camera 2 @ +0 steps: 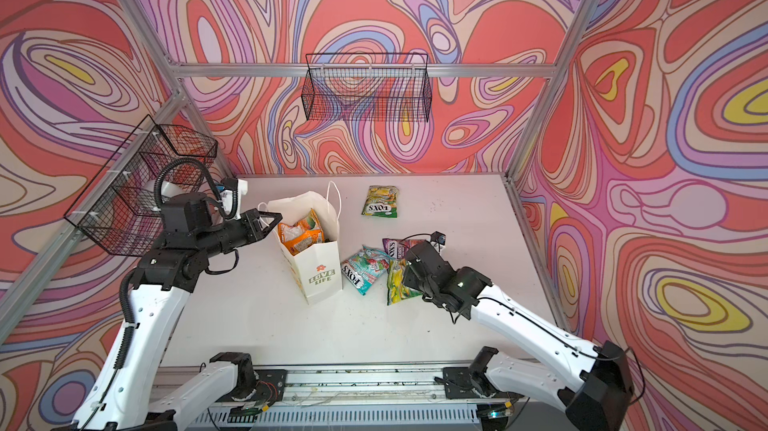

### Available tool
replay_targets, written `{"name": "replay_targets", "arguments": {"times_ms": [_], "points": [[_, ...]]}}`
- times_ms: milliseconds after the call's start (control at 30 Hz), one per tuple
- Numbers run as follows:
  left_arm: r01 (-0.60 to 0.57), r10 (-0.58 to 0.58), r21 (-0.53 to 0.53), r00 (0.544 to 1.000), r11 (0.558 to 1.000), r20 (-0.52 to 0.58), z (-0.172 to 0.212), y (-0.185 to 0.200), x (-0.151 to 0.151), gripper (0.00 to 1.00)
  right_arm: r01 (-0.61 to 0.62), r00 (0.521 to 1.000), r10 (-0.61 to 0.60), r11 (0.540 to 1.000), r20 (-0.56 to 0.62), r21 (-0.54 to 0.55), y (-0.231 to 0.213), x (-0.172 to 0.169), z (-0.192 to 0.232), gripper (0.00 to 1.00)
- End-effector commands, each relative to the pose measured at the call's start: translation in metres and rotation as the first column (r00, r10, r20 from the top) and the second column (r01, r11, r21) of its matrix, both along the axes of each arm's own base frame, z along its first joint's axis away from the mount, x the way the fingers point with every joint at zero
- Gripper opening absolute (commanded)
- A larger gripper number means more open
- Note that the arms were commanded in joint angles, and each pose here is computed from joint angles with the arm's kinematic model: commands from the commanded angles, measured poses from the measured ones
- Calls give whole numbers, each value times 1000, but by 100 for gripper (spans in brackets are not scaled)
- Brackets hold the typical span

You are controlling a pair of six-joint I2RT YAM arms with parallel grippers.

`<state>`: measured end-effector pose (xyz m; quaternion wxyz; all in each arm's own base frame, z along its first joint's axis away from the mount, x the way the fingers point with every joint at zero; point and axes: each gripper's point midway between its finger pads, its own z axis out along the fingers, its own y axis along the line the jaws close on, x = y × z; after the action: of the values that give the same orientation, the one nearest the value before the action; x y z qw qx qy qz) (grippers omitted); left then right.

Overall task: Place the snacks into the paper bag
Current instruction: 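Lift the Spring Tea packet with the right gripper and raise it high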

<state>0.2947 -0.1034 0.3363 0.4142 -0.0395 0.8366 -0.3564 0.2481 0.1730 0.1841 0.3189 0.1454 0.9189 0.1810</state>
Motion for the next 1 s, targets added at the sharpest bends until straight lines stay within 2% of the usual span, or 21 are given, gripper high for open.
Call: {"name": "replay_targets", "arguments": {"times_ms": [0,300,467,700,833,967], "points": [[10,-10,-5,997,1000,76,16,-1,3,0,5,993,0,999,120,-36,-2,16,46,0],[6,-8,14,994,1000,108,21,1,0,0,-61,954,73,997,292,-52,22,47,134,0],[6,-10,26,992,1000,129,23,2,-5,0,-103,912,109,994,395,-37,35,58,185,0],[-37,27,48,980,998,196,26,9,-17,0,-198,830,160,980,534,13,61,67,264,0],[-36,25,59,984,998,179,22,10,-15,0,-260,768,193,965,610,21,85,69,307,0],[-28,18,55,984,998,175,21,8,-14,0,-336,729,263,942,632,-4,122,79,324,0]]}}
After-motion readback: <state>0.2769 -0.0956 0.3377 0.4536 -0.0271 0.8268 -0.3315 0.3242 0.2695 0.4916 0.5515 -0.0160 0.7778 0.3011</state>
